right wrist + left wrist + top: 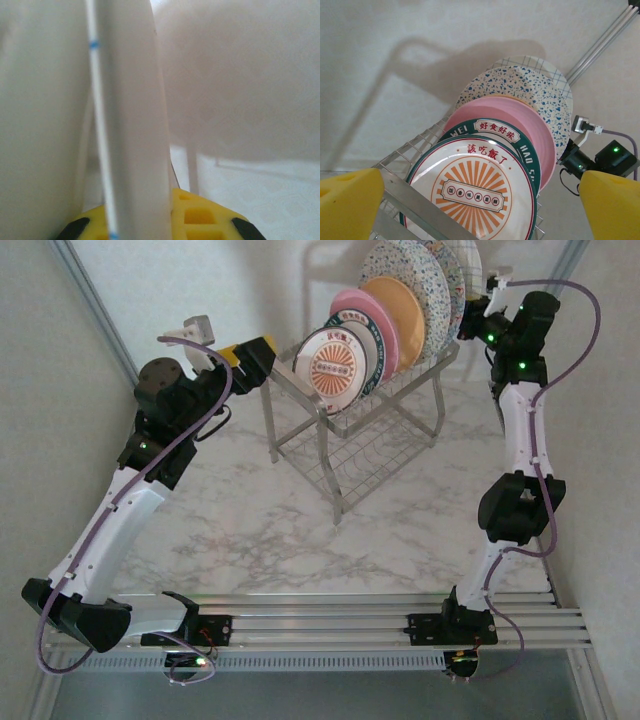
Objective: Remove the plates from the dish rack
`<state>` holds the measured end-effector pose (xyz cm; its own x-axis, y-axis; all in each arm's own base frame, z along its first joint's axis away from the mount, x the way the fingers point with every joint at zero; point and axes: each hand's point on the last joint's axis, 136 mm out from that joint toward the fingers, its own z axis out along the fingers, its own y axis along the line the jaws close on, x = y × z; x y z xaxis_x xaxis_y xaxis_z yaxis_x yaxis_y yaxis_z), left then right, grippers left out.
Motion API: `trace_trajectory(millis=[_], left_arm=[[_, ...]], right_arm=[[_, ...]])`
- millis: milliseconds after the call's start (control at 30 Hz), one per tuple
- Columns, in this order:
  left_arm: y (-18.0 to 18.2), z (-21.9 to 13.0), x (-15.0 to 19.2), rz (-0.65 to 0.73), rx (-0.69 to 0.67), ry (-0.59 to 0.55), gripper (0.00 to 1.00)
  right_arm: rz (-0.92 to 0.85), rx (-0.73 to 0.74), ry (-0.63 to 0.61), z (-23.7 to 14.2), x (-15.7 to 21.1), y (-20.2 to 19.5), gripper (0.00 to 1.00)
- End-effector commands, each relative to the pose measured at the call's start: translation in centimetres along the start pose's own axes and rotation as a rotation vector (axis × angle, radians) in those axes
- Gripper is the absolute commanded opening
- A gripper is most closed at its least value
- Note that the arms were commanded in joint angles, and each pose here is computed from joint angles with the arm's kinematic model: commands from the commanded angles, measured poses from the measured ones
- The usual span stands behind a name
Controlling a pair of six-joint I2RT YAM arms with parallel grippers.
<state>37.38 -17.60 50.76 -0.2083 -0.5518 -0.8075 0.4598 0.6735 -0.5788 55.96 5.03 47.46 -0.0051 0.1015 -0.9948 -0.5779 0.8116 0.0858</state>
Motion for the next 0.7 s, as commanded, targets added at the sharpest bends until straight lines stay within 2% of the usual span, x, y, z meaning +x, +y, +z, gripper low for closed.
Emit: trace_trajectory(millis=[0,667], left_arm=[[-1.5,-0.2,-0.9,-0.004,0.058,-0.024,1.00],[-2.0,-0.1,-1.4,-0.013,0.075,-0.035,0.99]], right_arm=[[-0.056,-0.017,-0.130,-1.4,-5.6,1.8,0.00],[-0.120,0.164,-0.308,-6.3,-12.5,-0.3,0.00]])
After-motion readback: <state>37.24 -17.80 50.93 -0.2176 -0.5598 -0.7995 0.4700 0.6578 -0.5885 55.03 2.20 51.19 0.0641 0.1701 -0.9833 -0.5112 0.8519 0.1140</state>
